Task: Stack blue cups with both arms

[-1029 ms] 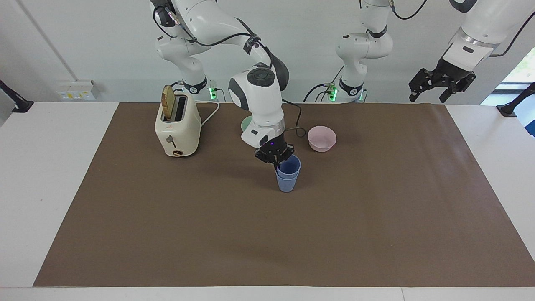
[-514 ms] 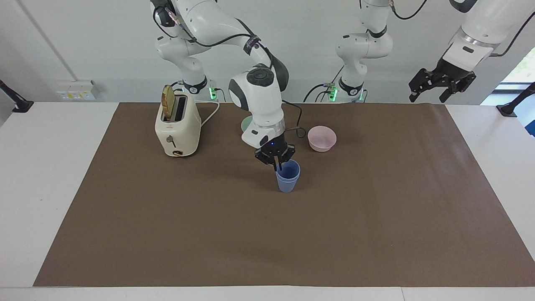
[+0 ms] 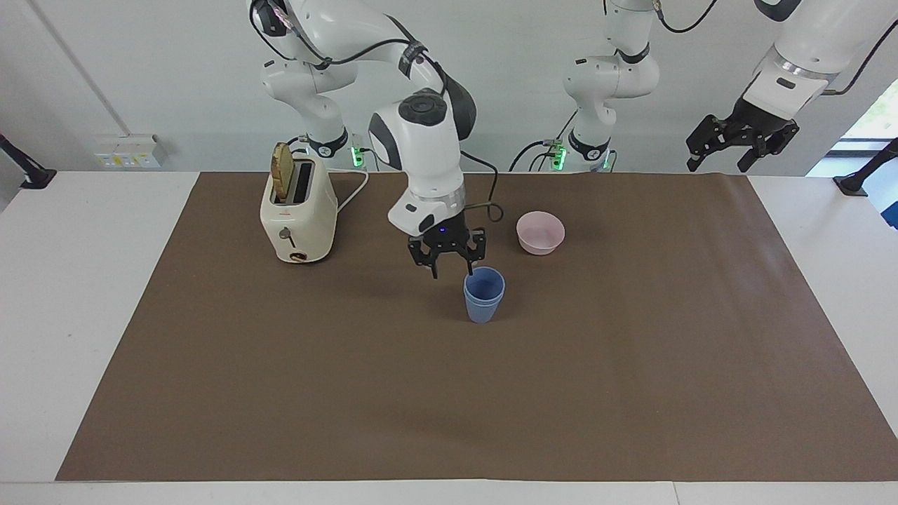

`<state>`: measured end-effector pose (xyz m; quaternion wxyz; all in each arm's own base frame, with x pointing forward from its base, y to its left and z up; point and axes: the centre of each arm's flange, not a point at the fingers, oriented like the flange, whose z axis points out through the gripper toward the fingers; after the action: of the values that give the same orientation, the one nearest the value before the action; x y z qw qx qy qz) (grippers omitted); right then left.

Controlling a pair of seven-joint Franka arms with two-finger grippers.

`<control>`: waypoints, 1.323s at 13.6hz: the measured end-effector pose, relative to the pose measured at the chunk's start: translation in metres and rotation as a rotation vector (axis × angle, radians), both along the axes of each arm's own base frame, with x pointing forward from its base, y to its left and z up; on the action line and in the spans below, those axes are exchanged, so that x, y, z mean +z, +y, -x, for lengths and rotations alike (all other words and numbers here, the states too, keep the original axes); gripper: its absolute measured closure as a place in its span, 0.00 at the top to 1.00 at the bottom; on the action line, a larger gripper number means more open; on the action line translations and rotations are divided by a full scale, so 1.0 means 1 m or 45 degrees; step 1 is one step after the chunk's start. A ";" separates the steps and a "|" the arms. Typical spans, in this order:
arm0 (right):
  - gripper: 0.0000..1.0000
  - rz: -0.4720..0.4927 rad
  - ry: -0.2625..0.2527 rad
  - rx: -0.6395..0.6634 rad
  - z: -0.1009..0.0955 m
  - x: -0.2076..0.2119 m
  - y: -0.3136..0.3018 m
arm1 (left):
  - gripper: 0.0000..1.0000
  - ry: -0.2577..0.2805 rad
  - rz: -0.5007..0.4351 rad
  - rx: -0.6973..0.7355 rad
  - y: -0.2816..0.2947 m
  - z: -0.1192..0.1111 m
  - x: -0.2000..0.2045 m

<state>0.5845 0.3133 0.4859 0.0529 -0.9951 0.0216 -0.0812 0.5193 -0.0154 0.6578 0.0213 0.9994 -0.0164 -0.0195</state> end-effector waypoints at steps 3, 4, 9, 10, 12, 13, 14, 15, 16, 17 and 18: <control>1.00 0.052 0.030 -0.128 0.007 0.069 -0.082 | 1.00 0.000 0.000 0.000 0.000 0.000 0.000; 1.00 0.071 0.040 -0.148 0.013 0.090 -0.110 | 1.00 0.000 0.000 0.000 0.000 0.000 0.000; 1.00 0.145 0.056 -0.137 0.049 0.167 -0.221 | 1.00 0.000 0.000 0.000 0.000 0.000 0.000; 1.00 0.150 0.060 -0.144 0.054 0.174 -0.231 | 1.00 0.000 0.000 0.000 0.000 0.000 0.000; 1.00 0.162 0.098 -0.124 0.060 0.182 -0.239 | 1.00 0.000 0.000 0.000 0.000 0.000 0.000; 1.00 0.154 0.128 -0.108 0.061 0.184 -0.242 | 1.00 0.000 0.000 0.000 0.000 0.000 0.000; 1.00 0.133 0.145 -0.103 0.059 0.186 -0.246 | 1.00 0.000 0.000 0.000 0.000 0.000 0.000; 1.00 0.119 0.151 -0.104 0.056 0.188 -0.252 | 1.00 0.000 0.000 0.000 0.000 0.000 0.000; 1.00 0.111 0.157 -0.104 0.053 0.186 -0.255 | 1.00 0.000 0.000 0.000 0.000 0.000 0.000; 1.00 0.106 0.164 -0.103 0.052 0.184 -0.255 | 1.00 0.000 0.000 0.000 0.000 0.000 0.000; 1.00 0.104 0.167 -0.100 0.051 0.183 -0.254 | 1.00 0.000 0.000 0.000 0.000 0.000 0.000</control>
<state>0.5336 0.0590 0.6686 0.0077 -0.9979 0.0608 -0.0186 0.5193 -0.0154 0.6578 0.0213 0.9995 -0.0163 -0.0195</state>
